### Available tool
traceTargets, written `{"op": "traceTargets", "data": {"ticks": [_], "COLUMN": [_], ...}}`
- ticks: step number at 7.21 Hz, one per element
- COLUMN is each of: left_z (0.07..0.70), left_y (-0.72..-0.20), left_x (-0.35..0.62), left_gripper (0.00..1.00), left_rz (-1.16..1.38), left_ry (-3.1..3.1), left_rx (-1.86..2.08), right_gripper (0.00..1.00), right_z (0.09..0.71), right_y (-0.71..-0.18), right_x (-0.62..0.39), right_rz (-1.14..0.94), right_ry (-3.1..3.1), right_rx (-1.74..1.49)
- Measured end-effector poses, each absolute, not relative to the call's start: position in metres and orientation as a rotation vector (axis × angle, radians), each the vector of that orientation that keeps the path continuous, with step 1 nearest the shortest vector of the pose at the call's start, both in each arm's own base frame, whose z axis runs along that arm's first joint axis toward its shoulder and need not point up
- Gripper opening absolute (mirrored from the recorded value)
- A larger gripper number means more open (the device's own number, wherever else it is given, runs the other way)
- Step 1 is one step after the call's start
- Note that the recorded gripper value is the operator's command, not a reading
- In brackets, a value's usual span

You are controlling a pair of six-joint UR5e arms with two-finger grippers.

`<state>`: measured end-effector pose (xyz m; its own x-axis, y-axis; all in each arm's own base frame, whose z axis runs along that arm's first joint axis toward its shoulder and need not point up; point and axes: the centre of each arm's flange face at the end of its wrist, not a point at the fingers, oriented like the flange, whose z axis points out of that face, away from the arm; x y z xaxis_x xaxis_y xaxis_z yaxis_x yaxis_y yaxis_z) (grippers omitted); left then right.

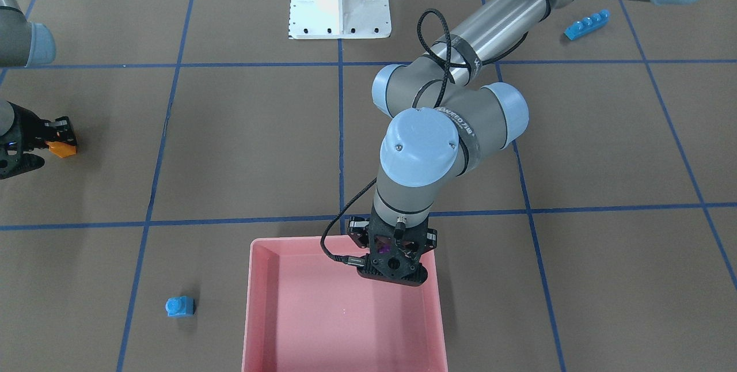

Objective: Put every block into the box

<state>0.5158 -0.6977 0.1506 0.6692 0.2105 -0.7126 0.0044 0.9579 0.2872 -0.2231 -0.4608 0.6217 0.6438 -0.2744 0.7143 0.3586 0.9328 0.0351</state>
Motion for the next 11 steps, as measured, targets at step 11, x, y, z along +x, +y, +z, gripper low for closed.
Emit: {"op": "traceTargets", "data": {"ticks": [11], "left_z": [0.306], "left_y": [-0.615], "left_x": [0.335], "left_gripper": [1.0], "left_rz": [0.149], "left_ry": [0.951], "left_rx": [0.247], "right_gripper": [0.0], "right_z": [0.17], "right_y": [-0.742], "right_x": [-0.428], "right_rz": [0.296], "right_ry": [-0.87], "right_rx": [0.065]}}
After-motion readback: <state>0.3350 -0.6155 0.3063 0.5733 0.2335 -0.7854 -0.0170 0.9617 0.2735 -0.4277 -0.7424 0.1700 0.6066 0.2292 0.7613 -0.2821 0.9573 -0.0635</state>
